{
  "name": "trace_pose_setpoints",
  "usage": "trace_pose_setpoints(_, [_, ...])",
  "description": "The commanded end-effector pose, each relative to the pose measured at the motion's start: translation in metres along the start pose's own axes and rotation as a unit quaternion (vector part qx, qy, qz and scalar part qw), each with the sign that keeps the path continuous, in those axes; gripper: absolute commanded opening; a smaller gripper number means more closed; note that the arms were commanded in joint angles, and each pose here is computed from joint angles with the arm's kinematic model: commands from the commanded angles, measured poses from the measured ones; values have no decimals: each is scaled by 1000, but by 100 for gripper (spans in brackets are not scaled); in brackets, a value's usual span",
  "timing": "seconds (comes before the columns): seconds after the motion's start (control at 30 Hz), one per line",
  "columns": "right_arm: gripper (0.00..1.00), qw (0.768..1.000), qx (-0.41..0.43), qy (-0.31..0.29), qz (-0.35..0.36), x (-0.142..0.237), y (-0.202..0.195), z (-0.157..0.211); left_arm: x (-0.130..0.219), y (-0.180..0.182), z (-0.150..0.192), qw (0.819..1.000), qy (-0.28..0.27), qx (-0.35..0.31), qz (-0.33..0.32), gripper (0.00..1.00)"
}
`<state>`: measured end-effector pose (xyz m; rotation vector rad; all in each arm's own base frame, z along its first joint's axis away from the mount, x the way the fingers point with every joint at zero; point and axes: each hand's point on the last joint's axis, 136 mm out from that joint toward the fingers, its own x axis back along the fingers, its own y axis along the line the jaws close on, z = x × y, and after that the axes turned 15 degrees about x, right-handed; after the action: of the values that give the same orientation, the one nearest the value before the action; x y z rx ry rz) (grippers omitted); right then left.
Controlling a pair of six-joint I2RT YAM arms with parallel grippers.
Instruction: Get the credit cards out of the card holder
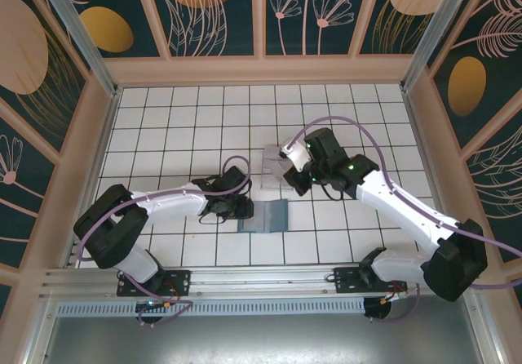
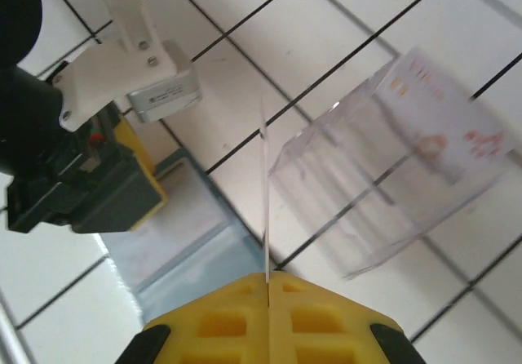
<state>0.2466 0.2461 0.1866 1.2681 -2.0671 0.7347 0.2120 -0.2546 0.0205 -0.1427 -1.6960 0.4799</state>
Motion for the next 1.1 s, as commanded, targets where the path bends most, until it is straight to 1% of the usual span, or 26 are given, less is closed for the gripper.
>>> trace_pose_setpoints(0.0, [0,991,119,62,24,2,-18,11,3,7,-3,1000,-7,-12,-25,39])
trace_pose_setpoints(0.17, [0,977,186,100,22,-2,-32,9,3,6,-4,1000,-7,-16,-27,39])
trace_pose_setpoints(0.27, [0,971,209,117,20,-6,-43,6,3,5,-4,1000,-6,-15,-25,40])
trace_pose_setpoints(0.43, [0,963,227,147,4,-18,-60,10,8,3,-5,1000,-10,-14,-21,40])
trace_pose_setpoints(0.5, [0,960,231,156,-1,-24,-67,10,9,0,-4,1000,-9,-12,-12,38])
trace_pose_setpoints(0.63, [0,957,240,163,-11,-39,-80,8,3,-5,5,1000,12,2,15,38])
trace_pose_setpoints(0.73, [0,953,249,171,-19,-50,-88,6,2,-5,10,999,21,8,24,37])
trace_pose_setpoints(1.07, [0,937,271,216,-44,-79,-110,10,8,-4,13,999,15,23,33,39])
